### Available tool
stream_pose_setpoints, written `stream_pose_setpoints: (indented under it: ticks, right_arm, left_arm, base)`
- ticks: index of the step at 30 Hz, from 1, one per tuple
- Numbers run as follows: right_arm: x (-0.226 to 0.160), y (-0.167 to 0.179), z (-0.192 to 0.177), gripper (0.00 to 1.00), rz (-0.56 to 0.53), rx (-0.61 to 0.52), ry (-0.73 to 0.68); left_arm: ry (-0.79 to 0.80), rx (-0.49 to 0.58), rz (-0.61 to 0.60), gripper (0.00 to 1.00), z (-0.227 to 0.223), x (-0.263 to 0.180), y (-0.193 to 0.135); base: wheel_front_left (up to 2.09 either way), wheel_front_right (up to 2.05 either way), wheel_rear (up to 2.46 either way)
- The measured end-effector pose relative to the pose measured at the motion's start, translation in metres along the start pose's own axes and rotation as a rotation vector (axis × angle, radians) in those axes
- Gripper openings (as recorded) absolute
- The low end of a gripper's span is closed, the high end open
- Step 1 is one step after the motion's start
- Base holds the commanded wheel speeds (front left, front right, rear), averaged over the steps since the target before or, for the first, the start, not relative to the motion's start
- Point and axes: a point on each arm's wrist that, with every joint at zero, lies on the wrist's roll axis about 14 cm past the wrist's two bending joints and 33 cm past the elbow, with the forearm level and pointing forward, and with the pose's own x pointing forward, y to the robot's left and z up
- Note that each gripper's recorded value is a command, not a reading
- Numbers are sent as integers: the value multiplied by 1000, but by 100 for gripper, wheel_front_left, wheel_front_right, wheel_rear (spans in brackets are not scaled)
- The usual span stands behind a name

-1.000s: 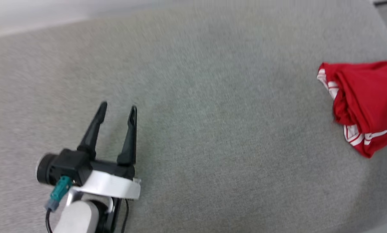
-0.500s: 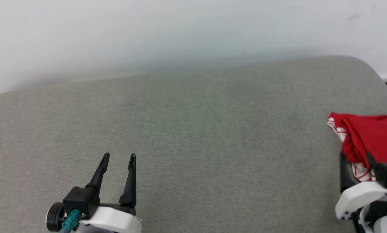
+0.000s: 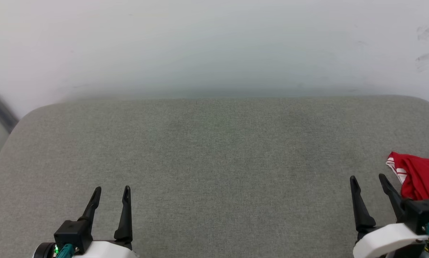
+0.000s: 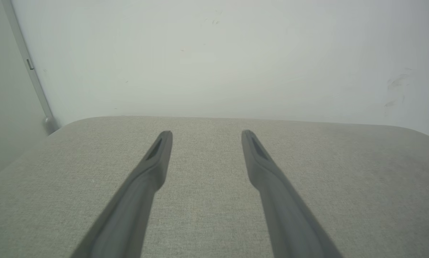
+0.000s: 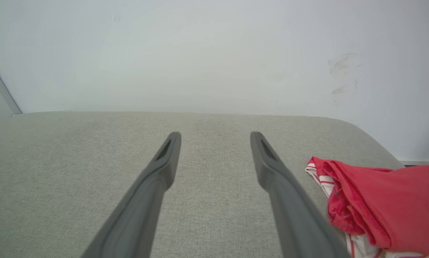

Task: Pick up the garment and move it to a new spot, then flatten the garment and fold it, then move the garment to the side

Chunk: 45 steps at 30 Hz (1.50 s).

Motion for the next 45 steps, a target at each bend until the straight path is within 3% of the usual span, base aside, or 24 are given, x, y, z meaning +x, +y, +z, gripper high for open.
stream_pose_setpoints:
  ticks: [12, 32, 33, 36, 45]
  right_arm:
    - [-30, 5, 26, 100, 10, -4, -52]
    - [-31, 7, 25, 100, 15, 15, -46]
    - [-30, 7, 25, 0, 15, 17, -45]
    - [-33, 7, 12, 0, 15, 30, -4]
    - [-31, 7, 2, 0, 13, 228, 13]
  left_arm:
    - [36, 6, -3, 100, -11, -6, 1]
    - [47, 3, -13, 100, -16, -6, 1]
    - [48, 3, -13, 0, -16, -6, 1]
    - [102, -20, -1, 0, -32, -14, 0]
    - [151, -189, 51, 0, -40, -11, 7]
  base:
    - [0, 0, 0]
    - [0, 0, 0]
    - [0, 0, 0]
    - [0, 0, 0]
    - [0, 0, 0]
